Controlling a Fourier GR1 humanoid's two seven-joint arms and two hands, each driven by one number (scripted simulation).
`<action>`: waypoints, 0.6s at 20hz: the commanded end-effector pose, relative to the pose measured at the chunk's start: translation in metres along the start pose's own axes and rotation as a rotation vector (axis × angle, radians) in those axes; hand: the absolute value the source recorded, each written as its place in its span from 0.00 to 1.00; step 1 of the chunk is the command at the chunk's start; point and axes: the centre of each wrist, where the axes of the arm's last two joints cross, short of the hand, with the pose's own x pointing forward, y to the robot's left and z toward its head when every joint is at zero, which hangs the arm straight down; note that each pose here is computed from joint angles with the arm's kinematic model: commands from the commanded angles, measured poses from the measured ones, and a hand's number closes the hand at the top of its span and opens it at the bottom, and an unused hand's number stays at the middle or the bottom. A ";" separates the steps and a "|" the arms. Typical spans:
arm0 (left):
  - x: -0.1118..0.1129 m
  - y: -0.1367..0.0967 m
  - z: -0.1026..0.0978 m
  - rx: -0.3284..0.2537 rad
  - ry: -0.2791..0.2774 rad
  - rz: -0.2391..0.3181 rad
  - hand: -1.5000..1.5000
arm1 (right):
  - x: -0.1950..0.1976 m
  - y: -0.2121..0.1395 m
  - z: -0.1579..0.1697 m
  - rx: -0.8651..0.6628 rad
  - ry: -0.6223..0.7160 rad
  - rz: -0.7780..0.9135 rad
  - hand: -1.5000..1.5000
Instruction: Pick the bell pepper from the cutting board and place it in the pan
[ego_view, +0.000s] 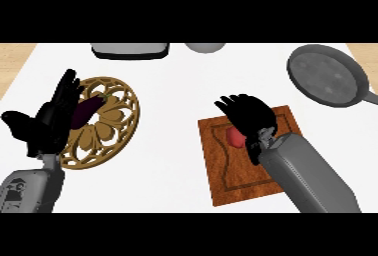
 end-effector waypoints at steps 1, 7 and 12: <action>0.005 -0.002 0.000 -0.007 -0.017 -0.007 0.50 | 0.016 -0.006 -0.002 0.010 -0.009 -0.003 0.00; 0.007 -0.019 -0.011 -0.016 -0.010 -0.006 0.50 | -0.007 0.025 -0.016 0.058 0.029 0.057 0.00; -0.006 -0.002 -0.005 0.004 -0.006 0.011 0.50 | 0.000 0.023 -0.037 0.106 0.038 0.054 0.00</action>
